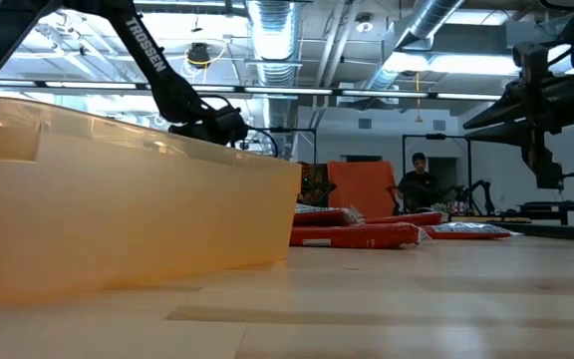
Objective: Sort popcorn bags into baskets
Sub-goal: Put the popcorn bag into the orange bin
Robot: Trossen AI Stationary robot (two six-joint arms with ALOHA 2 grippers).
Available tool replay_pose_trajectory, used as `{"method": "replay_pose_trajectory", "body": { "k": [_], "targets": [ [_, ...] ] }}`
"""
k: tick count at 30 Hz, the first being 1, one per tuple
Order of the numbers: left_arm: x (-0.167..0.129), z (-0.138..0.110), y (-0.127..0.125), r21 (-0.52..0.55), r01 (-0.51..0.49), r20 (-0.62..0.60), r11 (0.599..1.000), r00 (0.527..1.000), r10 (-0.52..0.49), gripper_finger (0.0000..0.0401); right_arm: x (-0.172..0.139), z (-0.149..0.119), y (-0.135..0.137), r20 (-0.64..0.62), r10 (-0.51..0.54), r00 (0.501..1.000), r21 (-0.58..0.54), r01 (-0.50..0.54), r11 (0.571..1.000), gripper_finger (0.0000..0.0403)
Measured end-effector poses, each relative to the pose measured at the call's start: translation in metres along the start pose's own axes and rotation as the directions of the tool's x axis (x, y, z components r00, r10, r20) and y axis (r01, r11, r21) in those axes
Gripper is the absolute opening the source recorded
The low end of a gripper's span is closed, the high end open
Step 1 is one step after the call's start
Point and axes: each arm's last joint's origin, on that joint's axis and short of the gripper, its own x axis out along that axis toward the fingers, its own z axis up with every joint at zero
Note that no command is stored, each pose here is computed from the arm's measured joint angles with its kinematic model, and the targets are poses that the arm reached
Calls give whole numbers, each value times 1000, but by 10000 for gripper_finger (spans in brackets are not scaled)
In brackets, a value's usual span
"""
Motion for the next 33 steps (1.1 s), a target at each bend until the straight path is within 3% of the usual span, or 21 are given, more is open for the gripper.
{"method": "replay_pose_trajectory", "body": {
  "k": [2, 4, 10, 17, 21, 26, 33],
  "targets": [
    [0, 0, 1, 11, 9, -13, 1000, 1000, -9, 33, 0, 0, 0, 2, -2, 1000, 0, 2, 1000, 98],
    [0, 0, 1, 14, 12, -19, 1000, 1000, -12, 14, 0, 0, 0, 3, -2, 1000, 0, 2, 1000, 98],
    [-8, -1, -6, -15, 68, -38, 998, 997, -68, 3, 0, 0, 0, 2, -2, 1000, 0, 2, 1000, 98],
    [-53, 2, -27, 9, 93, 40, 996, 995, -94, 0, 0, 0, 0, 6, 3, 1000, 1, -3, 1000, 98],
    [-83, 1, -40, 35, 114, 99, 993, 988, -117, 1, 0, 6, 7, 75, 84, 994, -7, -84, 996, 98],
    [-119, -3, -58, 77, 162, 183, 984, 968, -174, 1, -2, 19, 22, 196, 222, 955, -117, -202, 972, 98],
    [-130, -11, -70, 122, 63, 275, 990, 957, -95, 0, 15, 13, 15, 103, 113, 988, -158, -95, 983, 100]
  ]
}}
